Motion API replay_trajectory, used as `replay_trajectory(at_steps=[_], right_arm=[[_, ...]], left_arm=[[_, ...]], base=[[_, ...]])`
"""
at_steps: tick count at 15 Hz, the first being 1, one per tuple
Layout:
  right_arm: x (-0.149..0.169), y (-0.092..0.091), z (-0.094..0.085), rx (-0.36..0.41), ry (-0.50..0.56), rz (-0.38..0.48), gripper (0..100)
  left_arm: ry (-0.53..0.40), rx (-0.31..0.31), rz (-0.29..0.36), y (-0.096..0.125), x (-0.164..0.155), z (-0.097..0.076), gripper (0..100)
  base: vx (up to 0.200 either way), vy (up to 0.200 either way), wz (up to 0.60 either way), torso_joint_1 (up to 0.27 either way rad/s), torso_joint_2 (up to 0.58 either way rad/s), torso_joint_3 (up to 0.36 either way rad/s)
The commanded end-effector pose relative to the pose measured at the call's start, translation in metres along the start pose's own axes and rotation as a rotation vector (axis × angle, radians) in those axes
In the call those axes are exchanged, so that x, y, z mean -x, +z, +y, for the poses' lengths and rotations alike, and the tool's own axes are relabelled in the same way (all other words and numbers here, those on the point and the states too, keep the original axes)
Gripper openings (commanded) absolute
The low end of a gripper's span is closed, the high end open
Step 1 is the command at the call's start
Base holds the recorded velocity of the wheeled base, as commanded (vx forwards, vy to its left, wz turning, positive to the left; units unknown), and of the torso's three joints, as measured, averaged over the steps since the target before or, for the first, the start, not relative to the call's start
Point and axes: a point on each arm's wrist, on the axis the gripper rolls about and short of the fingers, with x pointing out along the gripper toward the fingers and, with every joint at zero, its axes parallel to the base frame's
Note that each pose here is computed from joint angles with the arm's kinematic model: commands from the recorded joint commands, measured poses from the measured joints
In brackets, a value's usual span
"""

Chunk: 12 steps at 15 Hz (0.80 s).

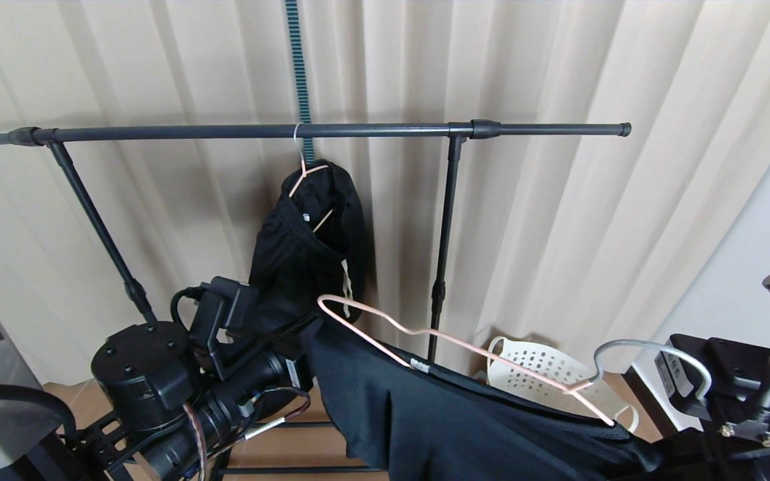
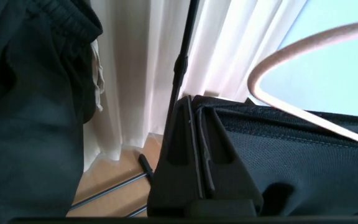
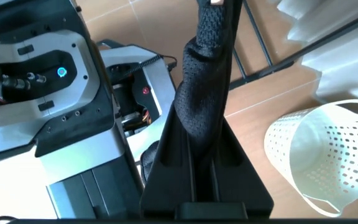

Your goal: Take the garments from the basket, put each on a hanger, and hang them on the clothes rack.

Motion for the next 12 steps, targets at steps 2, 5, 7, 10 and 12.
replay_trajectory(at_steps=[2, 5, 7, 10, 12], right_arm=[[-0.007, -0.004, -0.001, -0.007, -0.001, 0.04, 0], [-0.01, -0.006, -0.001, 0.004, 0.004, 0.055, 0], [-0.014, -0.009, -0.001, -0.004, 0.012, 0.075, 0], [-0.021, -0.012, -0.003, -0.017, 0.026, 0.109, 0], [-0.027, -0.012, -0.006, -0.025, 0.019, 0.141, 0]], left_arm=[[0.002, 0.0, -0.001, 0.0, 0.0, 0.0, 0], [0.002, 0.0, -0.004, 0.001, 0.0, 0.0, 0], [0.002, 0.0, -0.007, 0.001, 0.0, 0.0, 0], [0.003, 0.0, -0.012, 0.003, 0.001, 0.001, 0], [-0.001, 0.001, -0.028, 0.007, 0.003, 0.0, 0]], base=[[0.0, 0.0, 0.0, 0.0, 0.0, 0.0], [0.0, 0.0, 0.0, 0.0, 0.0, 0.0], [0.0, 0.0, 0.0, 0.0, 0.0, 0.0], [0.0, 0.0, 0.0, 0.0, 0.0, 0.0], [0.0, 0.0, 0.0, 0.0, 0.0, 0.0]])
